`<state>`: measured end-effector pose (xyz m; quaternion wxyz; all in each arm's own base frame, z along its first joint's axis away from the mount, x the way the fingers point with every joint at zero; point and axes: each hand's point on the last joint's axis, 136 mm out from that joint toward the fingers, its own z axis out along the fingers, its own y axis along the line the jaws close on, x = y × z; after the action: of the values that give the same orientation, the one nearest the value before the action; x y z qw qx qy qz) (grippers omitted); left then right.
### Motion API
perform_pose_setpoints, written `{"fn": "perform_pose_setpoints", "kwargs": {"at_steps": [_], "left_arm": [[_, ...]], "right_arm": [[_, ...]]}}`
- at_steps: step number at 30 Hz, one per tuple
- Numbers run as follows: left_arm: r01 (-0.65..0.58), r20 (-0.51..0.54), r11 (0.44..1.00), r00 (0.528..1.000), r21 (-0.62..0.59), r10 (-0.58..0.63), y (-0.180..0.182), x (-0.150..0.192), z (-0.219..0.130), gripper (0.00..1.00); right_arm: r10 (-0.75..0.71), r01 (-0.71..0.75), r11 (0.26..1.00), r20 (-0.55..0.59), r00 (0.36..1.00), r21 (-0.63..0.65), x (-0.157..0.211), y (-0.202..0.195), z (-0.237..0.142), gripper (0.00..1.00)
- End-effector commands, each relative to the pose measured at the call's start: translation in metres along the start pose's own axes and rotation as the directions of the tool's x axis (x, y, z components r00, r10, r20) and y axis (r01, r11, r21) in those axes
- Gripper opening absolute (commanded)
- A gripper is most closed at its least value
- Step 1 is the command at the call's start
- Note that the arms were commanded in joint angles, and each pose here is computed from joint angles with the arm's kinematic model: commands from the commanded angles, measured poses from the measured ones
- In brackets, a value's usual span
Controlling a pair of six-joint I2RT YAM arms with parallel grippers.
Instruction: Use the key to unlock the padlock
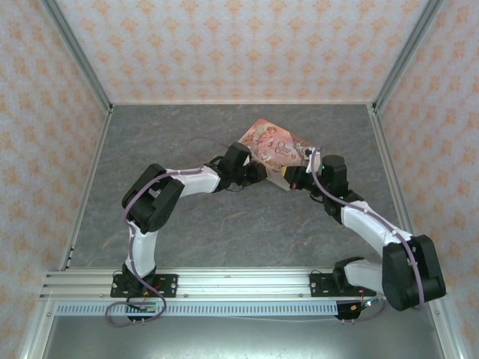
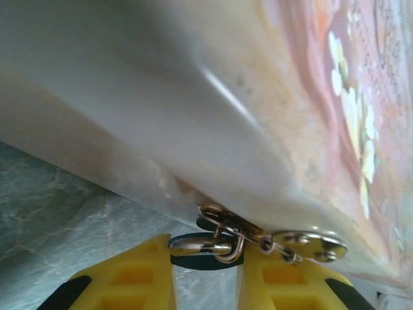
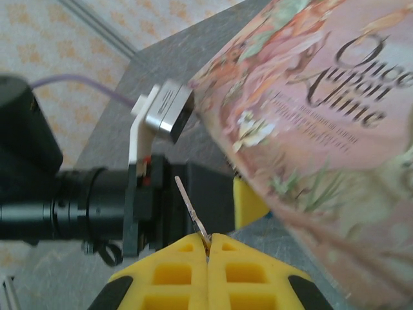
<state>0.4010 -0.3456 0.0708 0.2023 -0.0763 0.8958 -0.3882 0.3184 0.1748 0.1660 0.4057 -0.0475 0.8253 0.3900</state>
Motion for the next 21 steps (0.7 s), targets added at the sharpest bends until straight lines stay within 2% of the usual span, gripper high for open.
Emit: {"fn": "perform_pose_setpoints", "kwargs": {"at_steps": [1,6,8,12,21], "left_arm": [[0.028,0.042,0.992,0.999,0.124,-0.033,-0.057,-0.022,-0.029,0.21],[0.079,0.025,0.988,0.996,0.132,-0.083,-0.065,-0.024,-0.031,0.21],[0.081,0.030,0.980,0.996,0.184,-0.088,-0.083,-0.029,-0.041,0.21],[0.102,0.019,0.974,0.994,0.202,-0.108,-0.091,-0.030,-0.046,0.21],[0.138,-0.010,0.972,0.990,0.193,-0.138,-0.092,-0.028,-0.048,0.21]], "right_arm": [[-0.071,0.071,0.997,0.000,0.997,0.014,0.011,0.001,-0.004,0.00],[-0.093,0.093,0.996,-0.019,0.996,0.011,0.022,-0.001,0.000,0.00],[-0.109,0.110,0.994,-0.036,0.993,0.024,0.027,-0.004,0.003,0.00],[-0.137,0.140,0.988,-0.064,0.989,0.057,0.034,-0.014,0.010,0.00],[-0.193,0.200,0.973,-0.074,0.978,0.117,0.025,-0.027,0.020,0.00]]}}
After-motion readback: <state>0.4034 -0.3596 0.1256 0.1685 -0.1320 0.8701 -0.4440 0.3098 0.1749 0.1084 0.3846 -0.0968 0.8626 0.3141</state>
